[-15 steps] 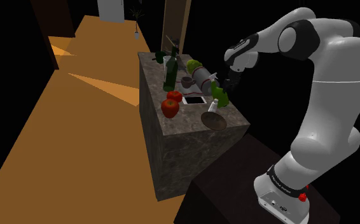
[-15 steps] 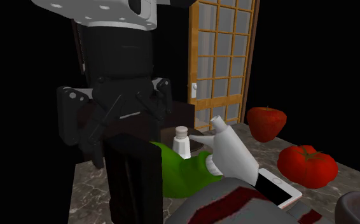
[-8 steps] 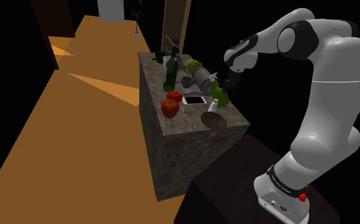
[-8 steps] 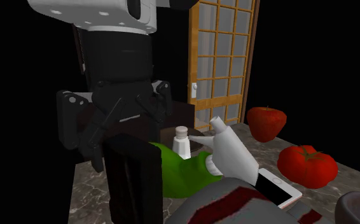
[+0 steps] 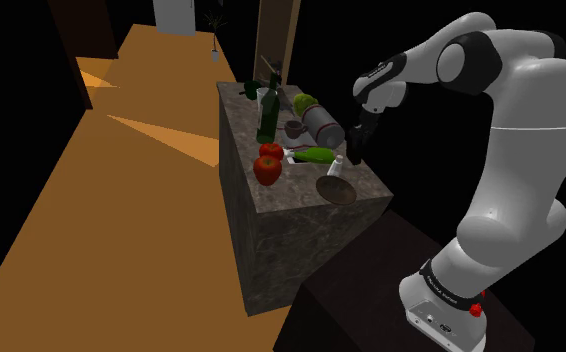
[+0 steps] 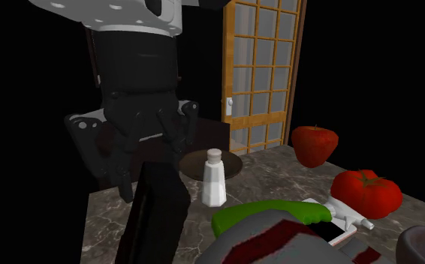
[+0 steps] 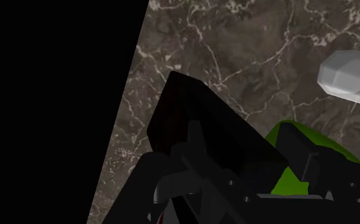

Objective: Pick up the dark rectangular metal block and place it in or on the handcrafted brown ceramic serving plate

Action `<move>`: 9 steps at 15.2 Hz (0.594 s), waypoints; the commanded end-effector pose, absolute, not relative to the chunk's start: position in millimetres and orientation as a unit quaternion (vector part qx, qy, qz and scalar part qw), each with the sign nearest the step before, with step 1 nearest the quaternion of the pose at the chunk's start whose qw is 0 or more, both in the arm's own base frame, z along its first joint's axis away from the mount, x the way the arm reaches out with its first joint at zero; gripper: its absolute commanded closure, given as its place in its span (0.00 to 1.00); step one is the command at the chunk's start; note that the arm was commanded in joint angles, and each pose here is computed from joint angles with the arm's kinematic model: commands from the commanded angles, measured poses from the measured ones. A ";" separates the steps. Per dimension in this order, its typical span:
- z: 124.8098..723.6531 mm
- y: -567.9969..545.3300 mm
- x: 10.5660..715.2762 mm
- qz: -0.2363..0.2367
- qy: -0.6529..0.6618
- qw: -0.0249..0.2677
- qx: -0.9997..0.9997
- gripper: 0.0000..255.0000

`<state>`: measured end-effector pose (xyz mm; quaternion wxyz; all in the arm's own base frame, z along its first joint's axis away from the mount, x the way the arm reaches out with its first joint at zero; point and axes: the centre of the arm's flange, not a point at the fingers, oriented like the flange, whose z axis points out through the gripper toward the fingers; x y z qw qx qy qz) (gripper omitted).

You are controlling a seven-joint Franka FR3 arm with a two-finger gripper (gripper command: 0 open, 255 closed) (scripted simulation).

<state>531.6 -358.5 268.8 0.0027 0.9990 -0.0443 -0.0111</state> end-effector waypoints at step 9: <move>302.1 -355.7 532.2 -0.014 -0.043 0.001 0.999 1.00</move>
